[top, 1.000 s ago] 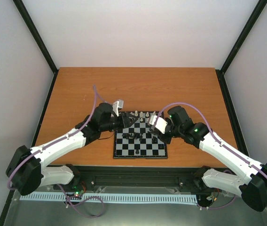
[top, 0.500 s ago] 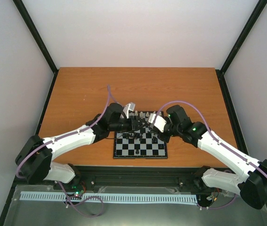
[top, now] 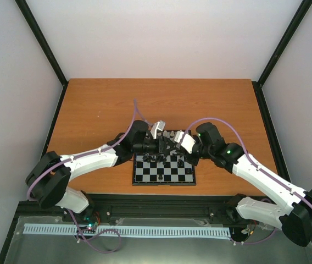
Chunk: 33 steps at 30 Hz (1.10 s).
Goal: Set up the chess pieces on the board
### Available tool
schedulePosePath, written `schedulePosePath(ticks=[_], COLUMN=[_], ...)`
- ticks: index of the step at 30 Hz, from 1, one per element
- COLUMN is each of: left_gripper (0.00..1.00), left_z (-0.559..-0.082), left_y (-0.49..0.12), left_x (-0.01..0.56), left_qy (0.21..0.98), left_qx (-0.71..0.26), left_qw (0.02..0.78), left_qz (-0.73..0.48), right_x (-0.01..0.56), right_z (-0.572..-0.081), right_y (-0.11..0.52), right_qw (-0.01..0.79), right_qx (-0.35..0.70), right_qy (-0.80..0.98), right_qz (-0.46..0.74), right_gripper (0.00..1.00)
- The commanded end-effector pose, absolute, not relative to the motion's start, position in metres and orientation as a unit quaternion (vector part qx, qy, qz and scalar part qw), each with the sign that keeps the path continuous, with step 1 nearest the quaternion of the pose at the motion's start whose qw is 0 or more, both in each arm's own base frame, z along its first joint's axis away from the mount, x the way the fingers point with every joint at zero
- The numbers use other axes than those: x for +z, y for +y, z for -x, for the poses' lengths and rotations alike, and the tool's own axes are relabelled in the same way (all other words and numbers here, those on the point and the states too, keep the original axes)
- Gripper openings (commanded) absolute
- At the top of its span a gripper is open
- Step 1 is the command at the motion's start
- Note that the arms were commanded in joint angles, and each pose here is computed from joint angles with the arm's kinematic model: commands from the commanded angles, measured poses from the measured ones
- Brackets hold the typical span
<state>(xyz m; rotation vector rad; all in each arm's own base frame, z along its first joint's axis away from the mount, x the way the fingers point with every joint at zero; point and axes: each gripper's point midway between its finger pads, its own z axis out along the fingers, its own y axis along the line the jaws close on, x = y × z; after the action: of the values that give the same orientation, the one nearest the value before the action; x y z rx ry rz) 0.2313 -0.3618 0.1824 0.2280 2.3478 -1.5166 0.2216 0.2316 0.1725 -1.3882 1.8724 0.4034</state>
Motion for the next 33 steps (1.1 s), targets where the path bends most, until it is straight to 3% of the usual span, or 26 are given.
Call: schedulePosePath(ticks=[1, 10, 15, 22, 27, 33], left_gripper=[0.32, 0.12, 0.04, 0.02, 0.01, 0.01], left_z=[-0.226, -0.227, -0.229, -0.249, -0.239, -0.21], left_y=[-0.382, -0.381, -0.373, -0.295, -0.259, -0.265], left_x=[0.214, 0.207, 0.207, 0.2, 0.158, 0.117], left_qy=[0.795, 0.798, 0.812, 0.895, 0.932, 0.937], left_qx=[-0.568, -0.564, -0.53, -0.3, -0.132, -0.051], left_qw=[0.178, 0.183, 0.206, 0.3, 0.293, 0.259], left_qz=[-0.114, -0.113, -0.129, -0.135, -0.169, -0.228], right_x=[0.188, 0.182, 0.185, 0.205, 0.198, 0.196], right_z=[-0.227, -0.224, -0.226, -0.233, -0.249, -0.249], right_y=[0.231, 0.231, 0.225, 0.201, 0.191, 0.189], right_qw=[0.412, 0.4, 0.41, 0.466, 0.462, 0.463], right_qx=[0.154, 0.158, 0.143, 0.095, 0.062, 0.054], right_qy=[0.724, 0.726, 0.73, 0.725, 0.744, 0.744], right_qz=[0.531, 0.537, 0.528, 0.499, 0.478, 0.478], right_gripper=[0.13, 0.15, 0.37, 0.63, 0.64, 0.64])
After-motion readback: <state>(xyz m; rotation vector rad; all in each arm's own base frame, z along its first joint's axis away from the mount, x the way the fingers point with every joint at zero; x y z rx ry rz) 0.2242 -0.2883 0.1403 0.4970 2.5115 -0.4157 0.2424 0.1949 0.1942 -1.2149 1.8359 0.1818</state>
